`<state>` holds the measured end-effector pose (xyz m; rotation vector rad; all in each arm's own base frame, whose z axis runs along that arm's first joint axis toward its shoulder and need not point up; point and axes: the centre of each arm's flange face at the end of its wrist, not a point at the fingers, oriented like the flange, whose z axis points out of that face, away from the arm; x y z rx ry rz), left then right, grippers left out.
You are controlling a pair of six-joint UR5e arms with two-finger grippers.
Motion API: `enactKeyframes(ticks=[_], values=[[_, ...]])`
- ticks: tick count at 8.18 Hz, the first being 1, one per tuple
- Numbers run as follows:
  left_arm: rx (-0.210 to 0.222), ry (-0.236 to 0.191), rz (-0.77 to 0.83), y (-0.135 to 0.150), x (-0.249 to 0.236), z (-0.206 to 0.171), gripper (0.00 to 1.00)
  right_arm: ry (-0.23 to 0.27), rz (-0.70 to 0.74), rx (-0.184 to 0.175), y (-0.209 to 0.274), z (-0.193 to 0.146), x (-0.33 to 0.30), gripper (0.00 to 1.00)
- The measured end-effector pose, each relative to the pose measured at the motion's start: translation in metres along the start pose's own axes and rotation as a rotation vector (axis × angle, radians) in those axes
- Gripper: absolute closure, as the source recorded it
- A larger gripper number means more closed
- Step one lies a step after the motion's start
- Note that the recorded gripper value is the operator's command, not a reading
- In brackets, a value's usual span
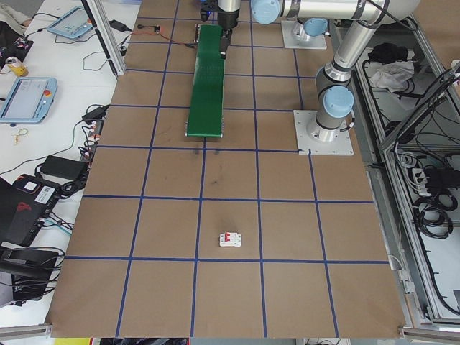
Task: Move button from left to right
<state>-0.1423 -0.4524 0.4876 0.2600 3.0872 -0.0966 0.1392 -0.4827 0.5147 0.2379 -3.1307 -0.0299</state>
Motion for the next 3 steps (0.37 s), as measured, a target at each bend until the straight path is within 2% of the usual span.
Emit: enactKeyframes(ticks=[3], values=[[0.002,-0.002,0.029,0.0011,0.0000,-0.0007,0.00,0.003,0.042,0.017,-0.0216,0.0197,-0.0229,0.00]])
